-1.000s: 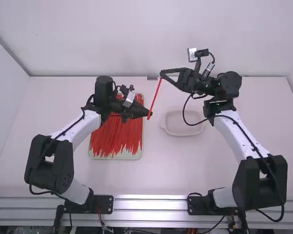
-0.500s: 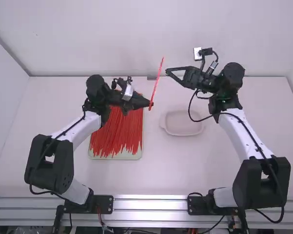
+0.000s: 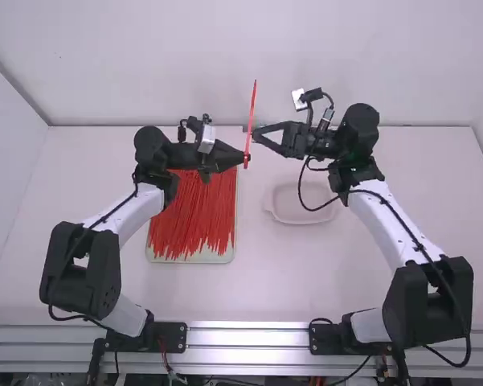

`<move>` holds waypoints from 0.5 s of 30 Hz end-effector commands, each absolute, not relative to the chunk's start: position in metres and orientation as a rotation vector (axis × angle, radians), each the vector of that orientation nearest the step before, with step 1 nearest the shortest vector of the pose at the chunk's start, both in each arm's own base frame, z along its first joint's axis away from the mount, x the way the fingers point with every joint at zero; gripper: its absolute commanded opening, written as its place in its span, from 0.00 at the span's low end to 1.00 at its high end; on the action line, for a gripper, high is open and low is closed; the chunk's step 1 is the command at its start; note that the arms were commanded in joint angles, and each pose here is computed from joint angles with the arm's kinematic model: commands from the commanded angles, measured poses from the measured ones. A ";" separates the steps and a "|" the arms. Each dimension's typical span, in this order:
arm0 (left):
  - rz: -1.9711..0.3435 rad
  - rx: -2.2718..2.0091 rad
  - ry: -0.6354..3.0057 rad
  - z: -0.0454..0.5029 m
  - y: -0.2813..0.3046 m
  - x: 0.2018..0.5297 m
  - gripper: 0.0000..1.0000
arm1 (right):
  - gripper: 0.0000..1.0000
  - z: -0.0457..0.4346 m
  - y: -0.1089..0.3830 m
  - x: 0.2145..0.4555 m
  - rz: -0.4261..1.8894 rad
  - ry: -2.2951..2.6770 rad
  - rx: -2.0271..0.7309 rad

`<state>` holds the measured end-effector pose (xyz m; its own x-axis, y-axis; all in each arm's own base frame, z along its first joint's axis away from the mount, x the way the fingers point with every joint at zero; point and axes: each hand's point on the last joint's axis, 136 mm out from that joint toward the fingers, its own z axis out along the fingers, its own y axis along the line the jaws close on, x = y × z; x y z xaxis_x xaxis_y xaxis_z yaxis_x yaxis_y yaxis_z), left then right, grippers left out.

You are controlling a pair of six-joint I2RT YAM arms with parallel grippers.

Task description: Fasten the cable tie

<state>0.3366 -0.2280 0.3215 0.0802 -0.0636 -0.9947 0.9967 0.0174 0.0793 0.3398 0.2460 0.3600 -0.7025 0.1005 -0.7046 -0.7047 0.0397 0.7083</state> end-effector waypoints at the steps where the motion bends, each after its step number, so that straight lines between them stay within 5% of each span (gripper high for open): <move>1: -1.164 1.175 1.110 0.327 -0.227 0.339 0.02 | 0.44 0.375 0.254 0.328 1.726 1.680 -0.676; 8: -1.148 1.183 1.074 0.336 -0.226 0.336 0.02 | 0.45 0.375 0.273 0.316 1.757 1.674 -0.713; 15: -1.164 1.207 1.074 0.333 -0.226 0.332 0.02 | 0.32 0.375 0.275 0.314 1.769 1.679 -0.717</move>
